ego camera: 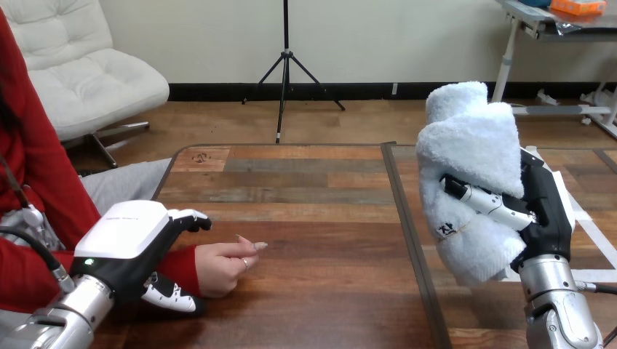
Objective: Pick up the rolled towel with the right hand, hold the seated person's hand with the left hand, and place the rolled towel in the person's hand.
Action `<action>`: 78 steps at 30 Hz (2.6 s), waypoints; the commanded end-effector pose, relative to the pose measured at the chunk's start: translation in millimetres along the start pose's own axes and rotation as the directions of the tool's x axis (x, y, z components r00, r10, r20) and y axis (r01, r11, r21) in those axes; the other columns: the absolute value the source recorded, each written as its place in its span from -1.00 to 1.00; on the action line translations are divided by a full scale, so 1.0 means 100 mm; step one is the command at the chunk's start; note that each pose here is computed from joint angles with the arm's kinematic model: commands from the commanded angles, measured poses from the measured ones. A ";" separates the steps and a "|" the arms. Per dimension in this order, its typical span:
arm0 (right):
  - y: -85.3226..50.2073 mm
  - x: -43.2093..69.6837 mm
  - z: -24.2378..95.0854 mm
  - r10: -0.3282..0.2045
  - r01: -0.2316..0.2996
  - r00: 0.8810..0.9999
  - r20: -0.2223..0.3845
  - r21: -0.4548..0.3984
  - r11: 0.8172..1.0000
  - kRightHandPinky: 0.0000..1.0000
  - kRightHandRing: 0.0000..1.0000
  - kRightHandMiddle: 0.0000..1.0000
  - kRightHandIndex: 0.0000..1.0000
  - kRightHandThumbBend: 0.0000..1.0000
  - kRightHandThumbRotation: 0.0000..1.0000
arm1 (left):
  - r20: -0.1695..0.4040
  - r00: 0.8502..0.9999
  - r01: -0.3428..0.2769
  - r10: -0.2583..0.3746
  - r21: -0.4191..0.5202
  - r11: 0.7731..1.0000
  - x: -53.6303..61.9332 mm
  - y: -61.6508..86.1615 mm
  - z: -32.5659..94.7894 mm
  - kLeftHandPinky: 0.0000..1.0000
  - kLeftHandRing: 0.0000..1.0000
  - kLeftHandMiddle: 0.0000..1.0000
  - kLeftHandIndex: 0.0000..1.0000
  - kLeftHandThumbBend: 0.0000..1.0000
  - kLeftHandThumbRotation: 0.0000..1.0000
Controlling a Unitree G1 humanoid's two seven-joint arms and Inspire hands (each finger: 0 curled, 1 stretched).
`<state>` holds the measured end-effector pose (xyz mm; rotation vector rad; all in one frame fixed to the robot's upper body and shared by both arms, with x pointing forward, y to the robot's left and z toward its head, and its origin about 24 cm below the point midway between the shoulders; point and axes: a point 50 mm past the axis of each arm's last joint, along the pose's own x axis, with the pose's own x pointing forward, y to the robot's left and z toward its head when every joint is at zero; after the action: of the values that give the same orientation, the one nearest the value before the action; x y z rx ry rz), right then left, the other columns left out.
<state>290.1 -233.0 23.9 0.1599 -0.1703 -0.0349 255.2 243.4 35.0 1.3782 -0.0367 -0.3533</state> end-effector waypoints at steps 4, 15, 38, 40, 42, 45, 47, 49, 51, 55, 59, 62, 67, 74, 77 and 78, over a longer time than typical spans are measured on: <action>0.07 0.17 0.31 0.029 -0.027 0.988 0.149 -0.013 1.000 -0.48 -0.38 -0.26 -0.19 0.73 -1.00 | -0.006 0.999 -0.051 0.051 0.027 0.998 0.17 0.15 -0.06 0.39 0.52 0.55 0.53 1.00 -0.61; 0.07 0.17 0.31 0.032 -0.028 0.987 0.155 -0.030 0.999 -0.48 -0.38 -0.26 -0.18 0.72 -1.00 | -0.032 0.999 -0.020 0.021 0.019 1.000 0.23 0.11 -0.11 0.41 0.54 0.57 0.54 1.00 -0.60; 0.07 0.17 0.31 0.030 -0.029 0.987 0.157 -0.005 1.000 -0.49 -0.38 -0.26 -0.18 0.71 -1.00 | -0.062 0.996 0.061 -0.062 -0.021 0.998 0.31 0.09 -0.16 0.34 0.53 0.55 0.52 0.96 -0.62; 0.07 0.17 0.31 0.029 -0.027 0.987 0.157 -0.010 1.000 -0.49 -0.38 -0.26 -0.18 0.71 -1.00 | -0.062 0.996 0.062 -0.063 -0.025 0.998 0.32 0.09 -0.16 0.33 0.53 0.54 0.51 0.96 -0.64; 0.07 0.17 0.32 0.027 -0.025 0.987 0.157 -0.014 1.000 -0.49 -0.38 -0.26 -0.18 0.71 -1.00 | -0.062 0.996 0.062 -0.064 -0.029 0.998 0.32 0.09 -0.16 0.31 0.50 0.52 0.49 0.96 -0.66; 0.07 0.17 0.31 0.026 -0.025 0.987 0.156 -0.010 1.000 -0.48 -0.38 -0.26 -0.18 0.72 -1.00 | -0.060 0.996 0.065 -0.066 -0.031 0.997 0.33 0.09 -0.16 0.26 0.46 0.48 0.45 0.95 -0.68; 0.07 0.17 0.31 0.025 -0.024 0.988 0.155 -0.004 1.000 -0.48 -0.38 -0.26 -0.18 0.73 -1.00 | -0.061 0.996 0.070 -0.071 -0.025 0.997 0.33 0.09 -0.16 0.24 0.44 0.47 0.43 0.94 -0.69; 0.08 0.17 0.31 0.024 -0.024 0.988 0.155 -0.002 1.000 -0.48 -0.38 -0.26 -0.18 0.73 -1.00 | -0.061 0.995 0.072 -0.074 -0.022 0.997 0.33 0.09 -0.16 0.22 0.43 0.45 0.42 0.92 -0.69; 0.08 0.17 0.31 0.026 -0.026 0.987 0.156 -0.003 1.000 -0.48 -0.38 -0.26 -0.18 0.73 -1.00 | -0.060 0.995 0.074 -0.076 -0.026 0.997 0.34 0.09 -0.16 0.21 0.41 0.44 0.40 0.91 -0.71; 0.08 0.17 0.31 0.024 -0.024 0.988 0.154 -0.003 1.000 -0.48 -0.38 -0.26 -0.18 0.72 -1.00 | -0.060 0.995 0.081 -0.082 -0.027 0.996 0.34 0.09 -0.15 0.16 0.35 0.39 0.37 0.89 -0.75; 0.08 0.17 0.31 0.023 -0.022 0.988 0.154 -0.004 1.000 -0.48 -0.37 -0.26 -0.18 0.72 -1.00 | -0.061 0.994 0.090 -0.091 -0.026 0.996 0.35 0.09 -0.14 0.13 0.30 0.35 0.35 0.87 -0.79; 0.08 0.16 0.31 0.022 -0.021 0.988 0.155 -0.010 1.000 -0.48 -0.37 -0.26 -0.18 0.72 -1.00 | -0.059 0.994 0.092 -0.093 -0.028 0.995 0.35 0.08 -0.13 0.10 0.26 0.32 0.31 0.85 -0.85; 0.08 0.16 0.31 0.017 -0.016 0.988 0.156 -0.008 1.000 -0.47 -0.37 -0.26 -0.19 0.72 -1.00 | -0.060 0.993 0.095 -0.097 -0.035 0.995 0.36 0.07 -0.12 0.04 0.21 0.26 0.25 0.81 -0.93; 0.08 0.16 0.32 0.016 -0.016 0.988 0.155 0.003 1.000 -0.47 -0.36 -0.25 -0.18 0.71 -1.00 | -0.064 0.991 0.118 -0.119 -0.025 0.993 0.38 0.06 -0.10 -0.02 0.13 0.18 0.13 0.76 -0.99; 0.07 0.17 0.32 0.013 -0.014 0.988 0.154 0.006 1.000 -0.47 -0.37 -0.25 -0.18 0.71 -1.00 | -0.062 0.990 0.127 -0.129 -0.026 0.992 0.38 0.05 -0.09 -0.04 0.10 0.15 0.09 0.74 -1.00; 0.07 0.17 0.32 0.011 -0.013 0.988 0.154 0.008 1.000 -0.47 -0.37 -0.25 -0.19 0.71 -1.00 | -0.061 0.989 0.130 -0.132 -0.027 0.991 0.39 0.05 -0.09 -0.04 0.09 0.14 0.07 0.72 -1.00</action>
<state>291.6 -233.2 31.6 0.1540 -0.2050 -0.0404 287.8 246.4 25.4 1.3466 0.1180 -0.4018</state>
